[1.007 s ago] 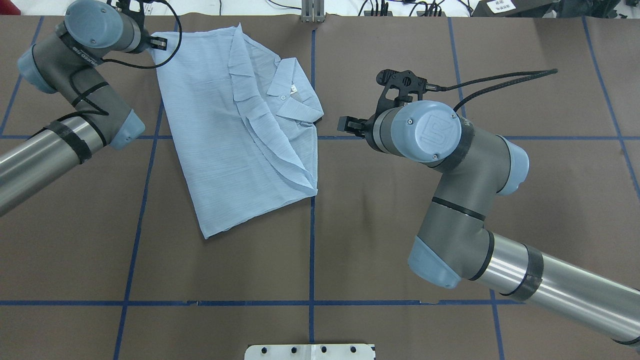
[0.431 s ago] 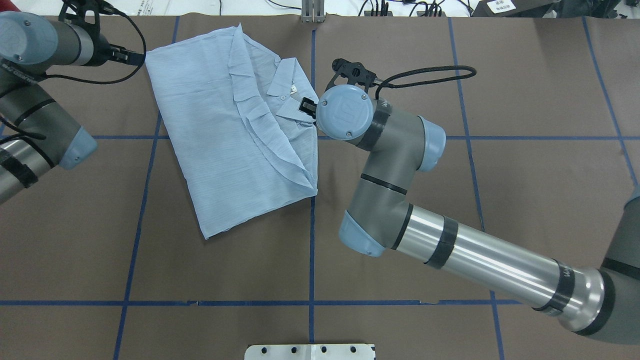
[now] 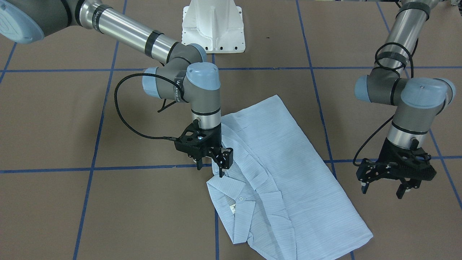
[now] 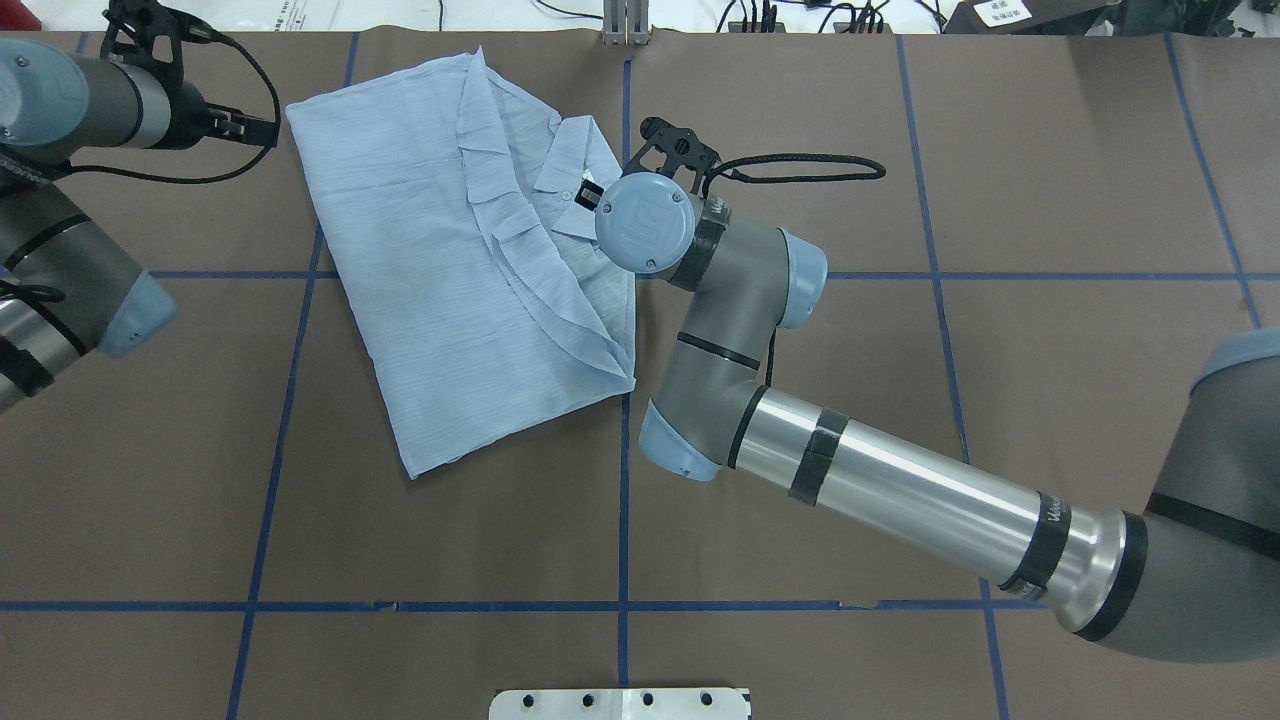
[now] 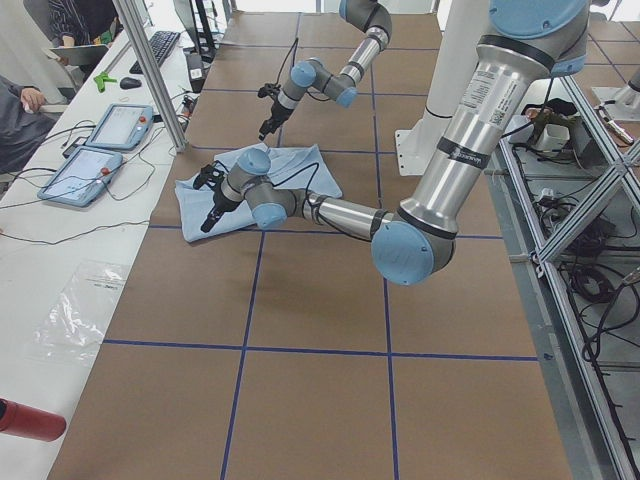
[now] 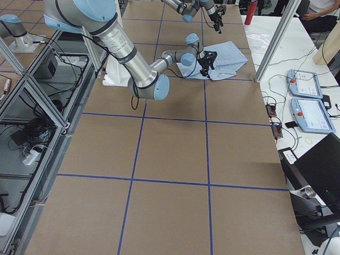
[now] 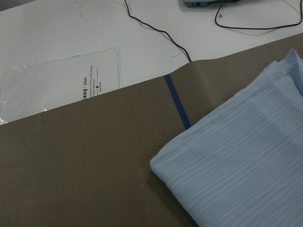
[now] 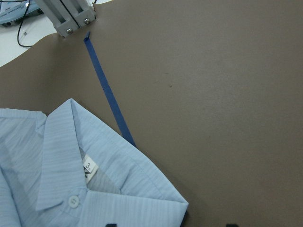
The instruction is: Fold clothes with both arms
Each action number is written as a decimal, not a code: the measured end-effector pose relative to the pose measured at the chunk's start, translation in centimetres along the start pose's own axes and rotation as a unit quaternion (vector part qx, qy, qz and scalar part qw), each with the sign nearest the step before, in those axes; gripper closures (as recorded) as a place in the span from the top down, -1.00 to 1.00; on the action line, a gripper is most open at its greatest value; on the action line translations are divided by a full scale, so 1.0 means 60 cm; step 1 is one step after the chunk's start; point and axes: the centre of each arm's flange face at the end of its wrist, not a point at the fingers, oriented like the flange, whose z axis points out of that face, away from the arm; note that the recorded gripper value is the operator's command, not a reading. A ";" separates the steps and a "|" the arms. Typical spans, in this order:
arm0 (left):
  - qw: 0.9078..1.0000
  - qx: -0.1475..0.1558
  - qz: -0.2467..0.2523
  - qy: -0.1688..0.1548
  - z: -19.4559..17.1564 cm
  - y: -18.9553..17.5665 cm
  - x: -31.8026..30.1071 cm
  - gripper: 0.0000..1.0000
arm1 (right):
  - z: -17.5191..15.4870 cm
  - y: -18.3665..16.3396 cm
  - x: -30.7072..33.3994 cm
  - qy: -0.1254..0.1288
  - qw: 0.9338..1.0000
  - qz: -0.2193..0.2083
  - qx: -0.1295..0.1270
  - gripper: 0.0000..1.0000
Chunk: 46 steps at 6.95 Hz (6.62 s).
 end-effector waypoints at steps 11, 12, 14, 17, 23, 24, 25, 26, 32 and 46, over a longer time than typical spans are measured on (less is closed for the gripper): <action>1.000 0.002 -0.018 0.006 -0.009 0.008 0.007 1.00 | 0.054 0.025 -0.020 0.013 1.000 0.020 0.014 -1.00; 1.000 0.004 -0.018 0.008 -0.020 0.016 0.004 1.00 | 0.046 0.024 -0.024 0.009 1.000 0.021 0.013 -1.00; 1.000 0.005 -0.017 0.011 -0.035 0.026 0.000 1.00 | -0.008 0.014 0.006 -0.007 1.000 0.021 0.008 -1.00; 1.000 0.000 -0.017 0.016 -0.036 0.035 0.000 1.00 | -0.104 0.013 0.165 -0.024 1.000 0.014 -0.007 -1.00; 1.000 -0.008 -0.013 0.021 -0.035 0.051 0.004 1.00 | -0.158 0.012 0.267 -0.029 0.998 -0.046 -0.020 1.00; 1.000 -0.010 -0.013 0.025 -0.036 0.052 0.007 1.00 | -0.176 0.020 0.232 -0.032 0.997 -0.066 -0.029 1.00; 0.999 -0.011 -0.012 0.029 -0.037 0.052 0.010 1.00 | -0.198 0.039 0.184 -0.024 0.995 -0.089 -0.038 1.00; 0.999 -0.012 -0.012 0.030 -0.037 0.052 0.010 1.00 | -0.217 0.072 0.150 -0.016 0.991 -0.121 -0.047 0.99; 0.999 -0.013 -0.013 0.031 -0.037 0.053 0.012 1.00 | -0.209 0.266 0.185 0.062 0.893 -0.438 -0.084 -0.02; 0.999 -0.015 -0.011 0.033 -0.035 0.057 0.019 1.00 | -0.215 0.196 0.298 0.078 0.901 -0.418 -0.078 -1.00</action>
